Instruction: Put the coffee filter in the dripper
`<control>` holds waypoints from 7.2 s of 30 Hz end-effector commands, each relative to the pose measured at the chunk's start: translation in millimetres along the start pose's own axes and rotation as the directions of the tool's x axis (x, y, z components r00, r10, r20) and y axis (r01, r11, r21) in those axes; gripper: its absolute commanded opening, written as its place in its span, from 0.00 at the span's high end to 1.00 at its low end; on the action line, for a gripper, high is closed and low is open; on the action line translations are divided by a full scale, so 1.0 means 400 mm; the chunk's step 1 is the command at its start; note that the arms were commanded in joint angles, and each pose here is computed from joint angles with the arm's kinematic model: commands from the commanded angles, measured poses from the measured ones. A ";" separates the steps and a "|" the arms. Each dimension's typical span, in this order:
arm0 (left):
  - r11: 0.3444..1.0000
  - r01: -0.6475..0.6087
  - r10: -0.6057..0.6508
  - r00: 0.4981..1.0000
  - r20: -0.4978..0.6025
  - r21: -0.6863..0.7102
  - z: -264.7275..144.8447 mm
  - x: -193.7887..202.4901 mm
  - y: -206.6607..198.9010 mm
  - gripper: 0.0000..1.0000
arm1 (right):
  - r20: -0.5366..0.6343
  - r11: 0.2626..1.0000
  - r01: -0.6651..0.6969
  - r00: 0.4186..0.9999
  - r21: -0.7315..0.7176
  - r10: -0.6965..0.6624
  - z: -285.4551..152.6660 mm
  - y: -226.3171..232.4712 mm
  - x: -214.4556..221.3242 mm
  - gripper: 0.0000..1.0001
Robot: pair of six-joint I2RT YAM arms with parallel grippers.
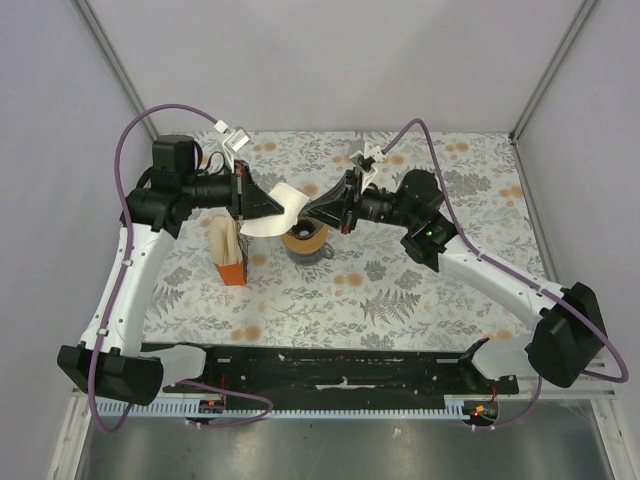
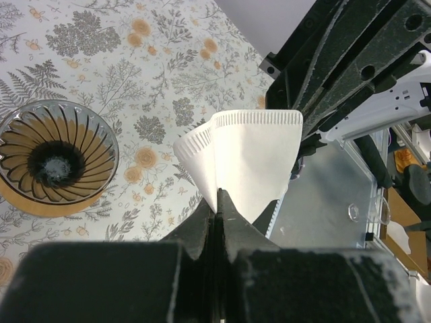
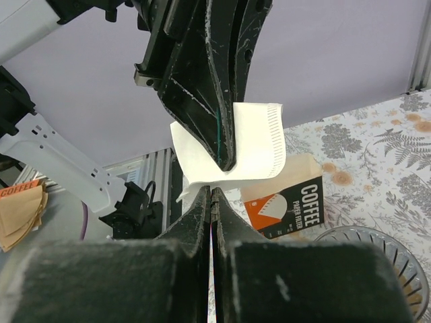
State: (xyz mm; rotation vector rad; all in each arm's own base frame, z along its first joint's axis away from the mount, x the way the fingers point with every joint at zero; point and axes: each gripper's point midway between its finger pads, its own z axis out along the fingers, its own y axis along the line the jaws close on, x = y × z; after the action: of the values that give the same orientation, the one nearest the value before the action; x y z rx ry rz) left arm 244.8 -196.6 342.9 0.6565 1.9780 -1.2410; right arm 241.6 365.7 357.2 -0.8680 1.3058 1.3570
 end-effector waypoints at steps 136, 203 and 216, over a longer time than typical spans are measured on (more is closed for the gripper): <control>0.769 -0.446 0.505 0.863 -0.009 0.458 -0.060 0.044 -0.389 0.98 | 0.118 0.948 0.268 0.961 -0.171 -0.251 -0.166 0.323 -0.098 0.60; 0.902 0.070 0.017 0.980 -0.196 0.426 0.056 0.014 -0.282 0.98 | 0.004 -0.174 0.977 -0.175 -0.126 -0.985 -0.200 0.208 -0.018 0.08; 0.891 0.101 -0.007 0.978 -0.209 0.443 0.050 0.030 -0.287 0.98 | -0.039 -0.249 0.966 -0.252 -0.068 -0.967 -0.105 0.178 -0.030 0.40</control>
State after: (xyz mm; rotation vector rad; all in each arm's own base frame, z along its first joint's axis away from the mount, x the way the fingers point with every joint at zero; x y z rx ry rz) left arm 170.7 -265.2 377.7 0.9849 1.9264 -1.7183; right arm 164.9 328.5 335.3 -1.6046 0.2110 -0.0352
